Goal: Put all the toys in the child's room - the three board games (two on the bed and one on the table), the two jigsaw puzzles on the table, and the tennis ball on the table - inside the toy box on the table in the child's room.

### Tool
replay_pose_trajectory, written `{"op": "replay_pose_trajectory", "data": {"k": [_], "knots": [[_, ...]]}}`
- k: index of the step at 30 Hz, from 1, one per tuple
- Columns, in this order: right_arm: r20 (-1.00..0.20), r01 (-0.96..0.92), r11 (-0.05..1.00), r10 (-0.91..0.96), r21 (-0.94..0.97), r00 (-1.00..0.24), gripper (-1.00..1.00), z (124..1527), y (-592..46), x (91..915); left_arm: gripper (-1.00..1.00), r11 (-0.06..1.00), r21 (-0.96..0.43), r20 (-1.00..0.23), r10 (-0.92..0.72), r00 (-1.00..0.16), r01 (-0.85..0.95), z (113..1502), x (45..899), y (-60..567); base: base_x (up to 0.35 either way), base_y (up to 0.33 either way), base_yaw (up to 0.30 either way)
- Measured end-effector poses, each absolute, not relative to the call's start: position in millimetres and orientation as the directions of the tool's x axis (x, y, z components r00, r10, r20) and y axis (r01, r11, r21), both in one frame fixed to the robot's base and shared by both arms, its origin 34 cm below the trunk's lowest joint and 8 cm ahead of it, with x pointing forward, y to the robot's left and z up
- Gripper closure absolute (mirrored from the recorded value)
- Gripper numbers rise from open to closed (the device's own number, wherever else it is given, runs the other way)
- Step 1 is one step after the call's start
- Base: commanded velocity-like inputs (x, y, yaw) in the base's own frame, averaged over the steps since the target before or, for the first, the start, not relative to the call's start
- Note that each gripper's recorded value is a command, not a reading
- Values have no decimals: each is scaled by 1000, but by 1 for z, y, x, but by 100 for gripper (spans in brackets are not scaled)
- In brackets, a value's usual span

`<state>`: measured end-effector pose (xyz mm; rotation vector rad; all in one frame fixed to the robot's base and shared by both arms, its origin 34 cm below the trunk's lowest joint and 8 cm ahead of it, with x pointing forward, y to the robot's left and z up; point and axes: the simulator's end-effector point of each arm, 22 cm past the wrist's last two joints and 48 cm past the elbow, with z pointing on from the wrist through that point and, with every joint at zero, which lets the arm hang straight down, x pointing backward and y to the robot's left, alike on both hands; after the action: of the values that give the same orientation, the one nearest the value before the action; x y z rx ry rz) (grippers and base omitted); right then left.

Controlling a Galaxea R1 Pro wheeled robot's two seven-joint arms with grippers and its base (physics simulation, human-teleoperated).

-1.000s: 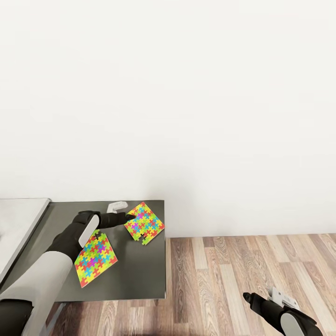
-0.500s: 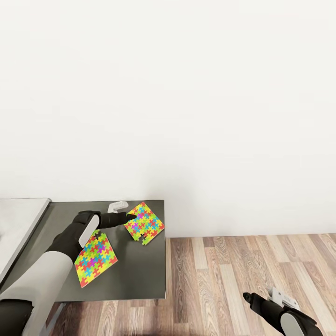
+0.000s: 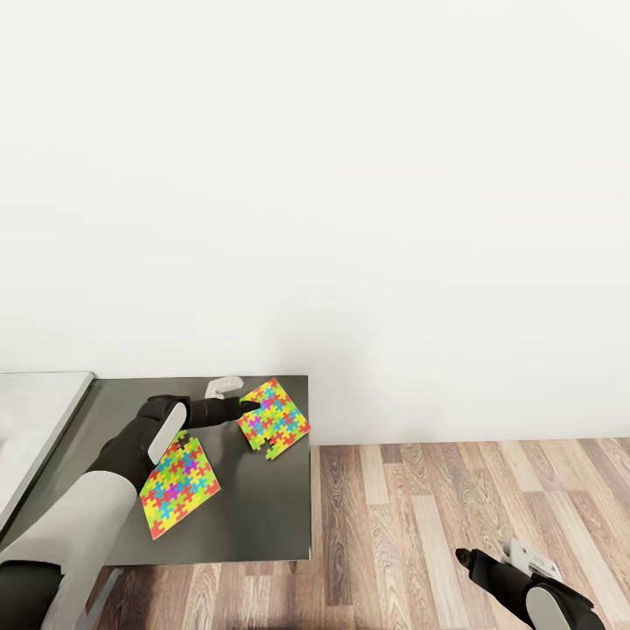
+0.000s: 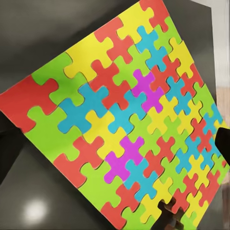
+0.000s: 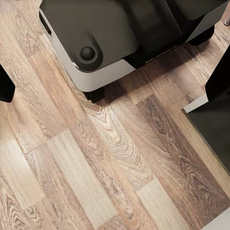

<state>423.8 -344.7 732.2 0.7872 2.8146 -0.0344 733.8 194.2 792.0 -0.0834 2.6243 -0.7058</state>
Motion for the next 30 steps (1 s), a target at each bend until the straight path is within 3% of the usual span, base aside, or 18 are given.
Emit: {"op": "replay_pose_trajectory", "data": {"k": [30], "knots": [[-215, 515, 856, 510, 36, -833, -100, 732, -345, 424, -100, 849, -524, -373, -165, -913, 61, 795, 732, 181, 0, 0, 0]]}}
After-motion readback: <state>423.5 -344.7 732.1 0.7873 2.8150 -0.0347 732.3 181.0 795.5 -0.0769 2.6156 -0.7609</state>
